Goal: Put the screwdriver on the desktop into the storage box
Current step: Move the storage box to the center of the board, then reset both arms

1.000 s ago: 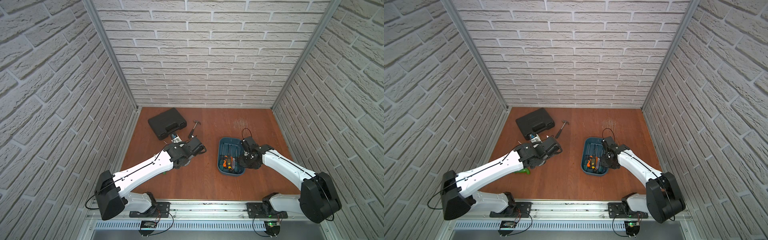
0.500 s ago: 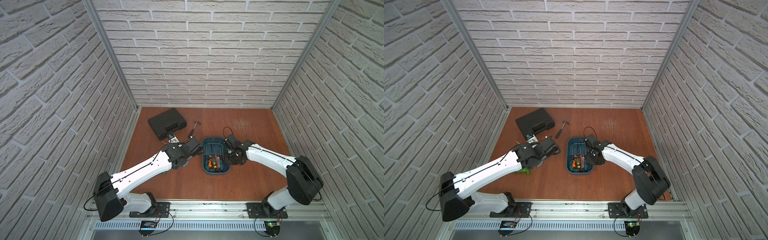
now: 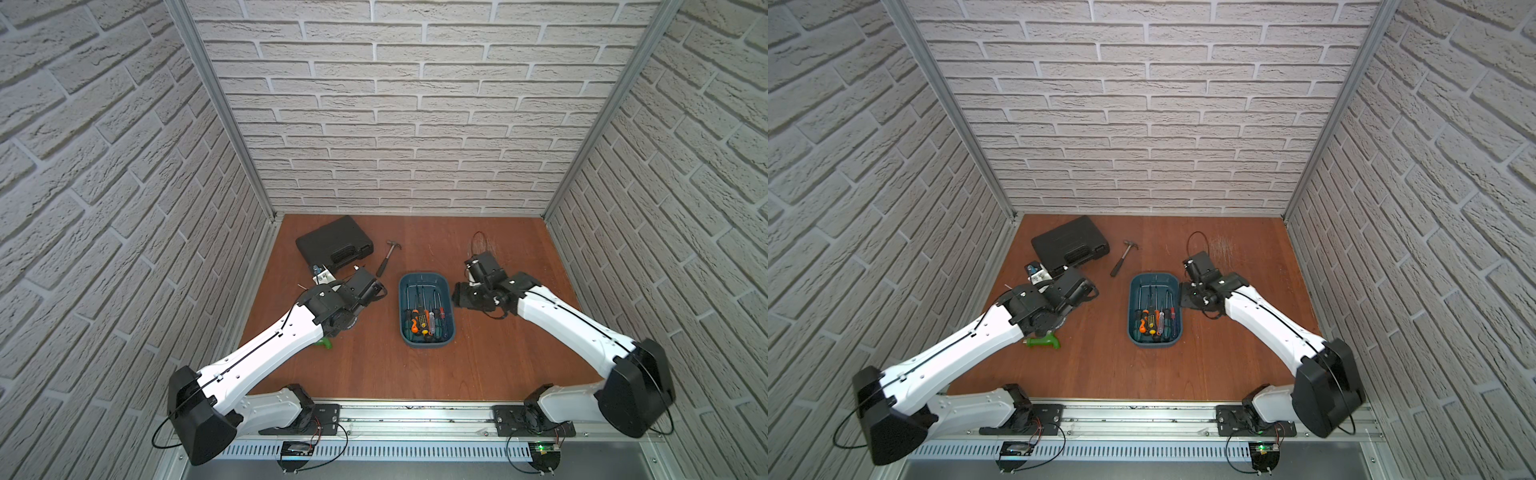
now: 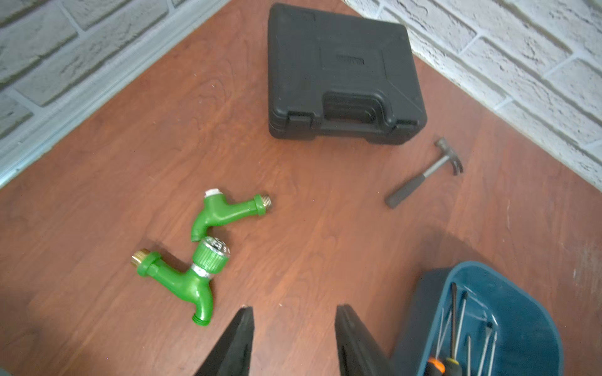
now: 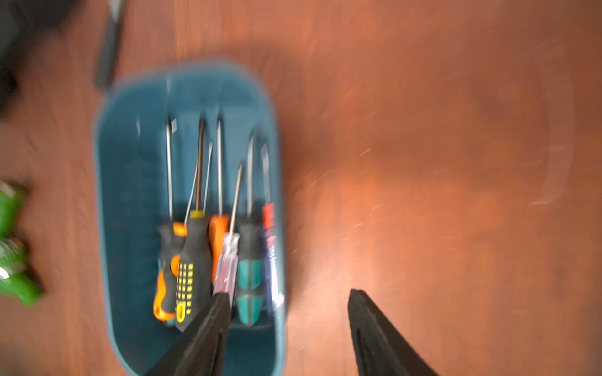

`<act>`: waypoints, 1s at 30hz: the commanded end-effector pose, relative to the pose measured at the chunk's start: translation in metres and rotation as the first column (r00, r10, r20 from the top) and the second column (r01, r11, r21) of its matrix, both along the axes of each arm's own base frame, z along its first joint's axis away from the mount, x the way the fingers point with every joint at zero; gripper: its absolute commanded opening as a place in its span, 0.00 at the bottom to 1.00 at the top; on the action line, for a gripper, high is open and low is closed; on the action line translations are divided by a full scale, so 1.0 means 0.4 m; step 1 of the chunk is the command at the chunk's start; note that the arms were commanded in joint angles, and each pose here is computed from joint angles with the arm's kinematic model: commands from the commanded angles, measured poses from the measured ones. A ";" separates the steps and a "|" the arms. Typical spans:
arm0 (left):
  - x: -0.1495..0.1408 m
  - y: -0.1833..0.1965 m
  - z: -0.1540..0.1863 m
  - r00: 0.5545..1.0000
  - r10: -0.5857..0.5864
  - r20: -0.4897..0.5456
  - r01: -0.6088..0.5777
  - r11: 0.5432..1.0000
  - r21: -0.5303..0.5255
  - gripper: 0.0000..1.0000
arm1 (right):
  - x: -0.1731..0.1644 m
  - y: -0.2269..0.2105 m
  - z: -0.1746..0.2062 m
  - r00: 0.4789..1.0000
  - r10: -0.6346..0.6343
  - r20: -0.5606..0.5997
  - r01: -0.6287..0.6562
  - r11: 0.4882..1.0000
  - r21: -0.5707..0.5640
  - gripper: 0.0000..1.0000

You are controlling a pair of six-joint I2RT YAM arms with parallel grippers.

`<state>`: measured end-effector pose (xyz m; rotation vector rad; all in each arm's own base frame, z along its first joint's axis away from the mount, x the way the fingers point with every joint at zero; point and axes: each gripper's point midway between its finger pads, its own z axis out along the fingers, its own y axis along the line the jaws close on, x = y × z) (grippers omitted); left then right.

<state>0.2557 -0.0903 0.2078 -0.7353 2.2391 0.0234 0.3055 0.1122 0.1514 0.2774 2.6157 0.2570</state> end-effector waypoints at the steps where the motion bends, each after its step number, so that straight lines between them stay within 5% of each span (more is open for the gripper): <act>1: 0.071 0.056 0.045 0.992 -0.091 0.089 0.078 0.987 0.142 0.48 | 0.004 -0.171 0.088 0.980 -0.140 0.144 0.147 0.988 -0.042 0.64; 7: 0.207 0.243 0.029 0.991 -0.088 0.104 0.056 0.959 0.278 0.53 | 0.048 -0.389 0.145 0.865 -0.347 0.362 0.417 0.899 -0.133 0.65; 10: 0.236 0.343 0.015 0.994 -0.044 0.096 -0.008 0.875 0.483 0.63 | 0.100 -0.431 0.108 0.802 -0.317 0.507 0.459 0.870 -0.181 0.67; 13: 0.290 0.335 -0.024 0.970 -0.223 0.095 0.124 0.793 0.596 0.84 | 0.152 -0.423 0.023 0.822 -0.203 0.532 0.388 0.883 -0.263 0.66; 17: 0.318 0.341 -0.105 0.939 -0.333 0.089 0.220 0.780 0.586 0.91 | 0.200 -0.385 -0.054 0.848 -0.039 0.528 0.259 0.900 -0.349 0.64; 25: 0.350 0.305 -0.270 0.878 -0.459 0.135 0.317 0.769 0.556 0.95 | 0.214 -0.332 -0.136 0.762 0.110 0.638 0.188 0.906 -0.380 0.67; 30: 0.342 0.300 -0.305 0.855 -0.494 0.157 0.360 0.785 0.505 0.98 | 0.215 -0.336 -0.143 0.788 0.097 0.608 0.179 0.909 -0.378 0.92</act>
